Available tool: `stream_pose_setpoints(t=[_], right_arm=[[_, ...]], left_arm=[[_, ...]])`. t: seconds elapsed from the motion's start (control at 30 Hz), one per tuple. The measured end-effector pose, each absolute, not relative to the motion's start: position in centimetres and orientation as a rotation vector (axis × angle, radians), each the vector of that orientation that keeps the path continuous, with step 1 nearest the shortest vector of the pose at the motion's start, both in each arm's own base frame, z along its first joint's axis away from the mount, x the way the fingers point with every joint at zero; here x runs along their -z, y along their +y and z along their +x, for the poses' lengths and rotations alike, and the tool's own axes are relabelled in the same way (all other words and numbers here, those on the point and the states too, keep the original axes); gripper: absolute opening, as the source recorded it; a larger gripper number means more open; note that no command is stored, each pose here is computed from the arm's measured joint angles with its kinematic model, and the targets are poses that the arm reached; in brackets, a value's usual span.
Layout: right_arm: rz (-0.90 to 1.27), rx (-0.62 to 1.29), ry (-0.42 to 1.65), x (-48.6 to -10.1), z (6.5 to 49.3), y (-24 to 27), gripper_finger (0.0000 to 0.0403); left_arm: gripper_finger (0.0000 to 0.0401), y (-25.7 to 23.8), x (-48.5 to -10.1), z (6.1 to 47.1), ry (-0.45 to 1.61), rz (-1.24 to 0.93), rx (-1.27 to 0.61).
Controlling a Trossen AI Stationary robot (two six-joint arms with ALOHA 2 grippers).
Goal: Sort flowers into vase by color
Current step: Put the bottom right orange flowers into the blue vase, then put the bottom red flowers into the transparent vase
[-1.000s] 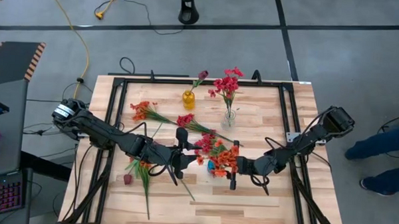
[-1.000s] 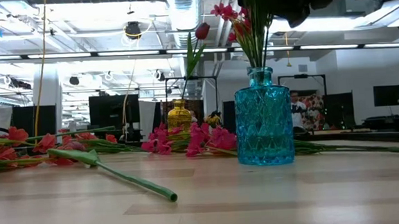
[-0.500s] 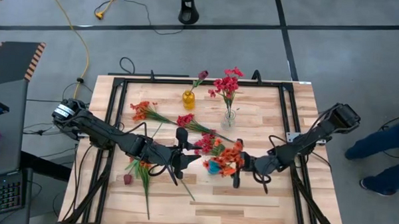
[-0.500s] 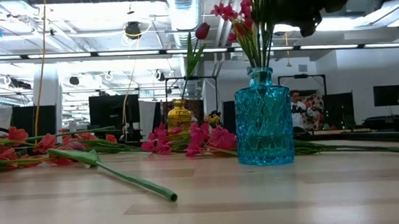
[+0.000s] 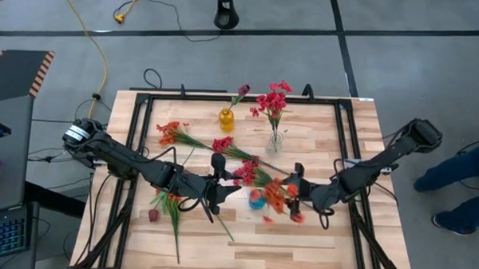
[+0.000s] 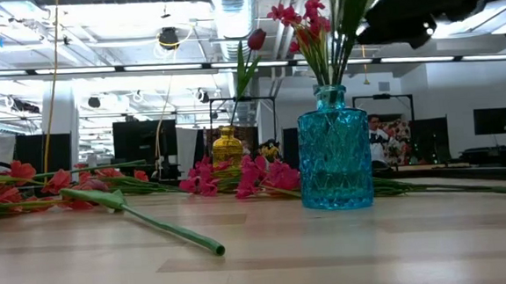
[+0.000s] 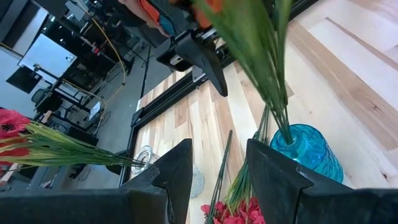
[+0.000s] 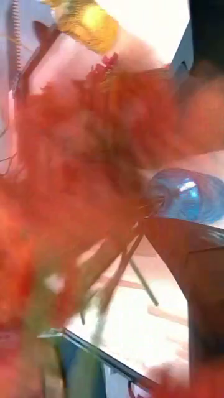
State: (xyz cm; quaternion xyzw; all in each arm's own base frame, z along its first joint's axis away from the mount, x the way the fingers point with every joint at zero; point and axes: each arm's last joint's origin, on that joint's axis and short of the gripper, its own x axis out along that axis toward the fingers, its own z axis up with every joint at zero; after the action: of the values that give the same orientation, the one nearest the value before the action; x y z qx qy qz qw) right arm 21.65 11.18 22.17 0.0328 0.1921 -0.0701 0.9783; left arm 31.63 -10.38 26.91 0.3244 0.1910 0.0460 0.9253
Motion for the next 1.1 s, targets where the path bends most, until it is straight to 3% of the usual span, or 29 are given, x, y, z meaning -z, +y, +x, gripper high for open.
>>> stream_pose_setpoints(t=[0.43,1.1], right_arm=[[0.174,0.249,0.706,-19.3,19.8,10.1,0.0244],[0.146,0.382,0.948,-13.2,22.9,8.1,0.0244]], left_arm=[[0.0139,-10.4,-26.8,31.6,0.4,0.657,-0.094],[0.0139,-10.4,-26.8,31.6,0.399,0.657,-0.093]])
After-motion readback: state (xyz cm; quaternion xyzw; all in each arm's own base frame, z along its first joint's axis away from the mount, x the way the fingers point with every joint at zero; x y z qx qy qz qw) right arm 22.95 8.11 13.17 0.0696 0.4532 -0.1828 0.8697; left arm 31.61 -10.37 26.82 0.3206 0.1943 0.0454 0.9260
